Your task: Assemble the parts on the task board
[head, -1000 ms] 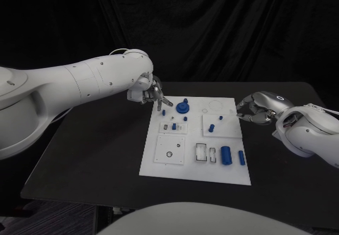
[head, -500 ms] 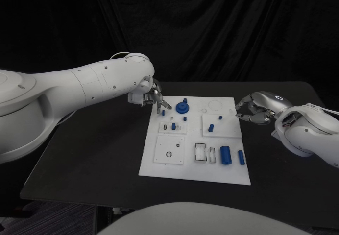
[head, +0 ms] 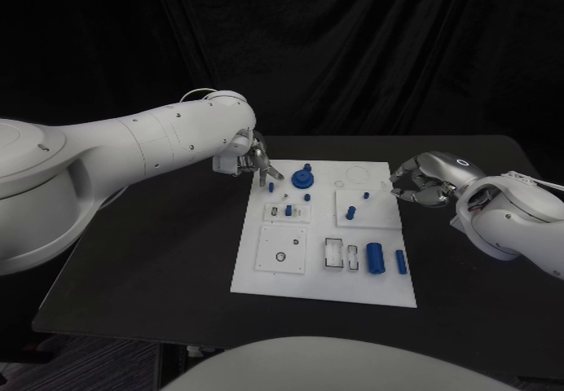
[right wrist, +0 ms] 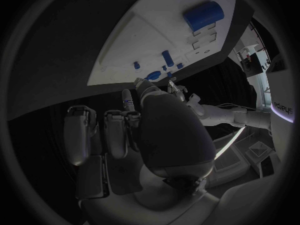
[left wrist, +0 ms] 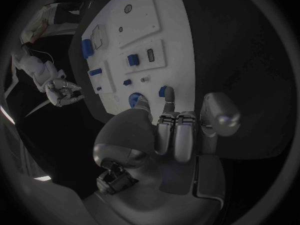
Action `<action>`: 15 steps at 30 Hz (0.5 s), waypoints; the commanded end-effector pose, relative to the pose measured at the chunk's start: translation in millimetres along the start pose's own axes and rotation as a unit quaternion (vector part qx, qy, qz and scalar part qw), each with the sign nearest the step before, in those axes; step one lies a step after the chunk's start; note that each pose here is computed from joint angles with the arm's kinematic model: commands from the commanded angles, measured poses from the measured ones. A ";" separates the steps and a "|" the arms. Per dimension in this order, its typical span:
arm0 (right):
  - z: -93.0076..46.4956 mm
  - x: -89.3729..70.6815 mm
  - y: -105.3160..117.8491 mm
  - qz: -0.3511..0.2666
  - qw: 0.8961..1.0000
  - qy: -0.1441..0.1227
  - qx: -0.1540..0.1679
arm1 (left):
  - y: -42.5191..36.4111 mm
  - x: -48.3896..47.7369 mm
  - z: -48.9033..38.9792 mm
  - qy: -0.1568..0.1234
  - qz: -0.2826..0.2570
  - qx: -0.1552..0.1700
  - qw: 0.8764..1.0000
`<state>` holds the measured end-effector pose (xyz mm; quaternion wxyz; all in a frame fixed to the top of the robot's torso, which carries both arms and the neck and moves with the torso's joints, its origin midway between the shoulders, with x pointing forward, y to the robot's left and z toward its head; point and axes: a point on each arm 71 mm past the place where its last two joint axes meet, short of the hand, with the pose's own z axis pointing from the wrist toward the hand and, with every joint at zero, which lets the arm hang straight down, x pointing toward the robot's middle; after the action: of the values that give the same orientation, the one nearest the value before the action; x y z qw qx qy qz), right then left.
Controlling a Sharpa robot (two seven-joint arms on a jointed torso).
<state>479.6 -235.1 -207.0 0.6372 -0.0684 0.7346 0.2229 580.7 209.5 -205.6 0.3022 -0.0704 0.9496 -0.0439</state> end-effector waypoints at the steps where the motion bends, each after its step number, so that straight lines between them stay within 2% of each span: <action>1: -0.6 1.2 -0.5 -0.001 1.000 0.003 0.006 | -3.2 -1.0 1.5 -0.015 -0.002 0.012 1.000; 15: 0.0 1.6 0.7 -0.001 1.000 0.004 0.005 | -4.2 0.7 6.7 -0.017 0.000 0.014 1.000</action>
<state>479.5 -234.0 -207.0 0.6366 -0.0692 0.7348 0.2238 584.1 207.9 -210.5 0.3152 -0.0720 0.9452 -0.0459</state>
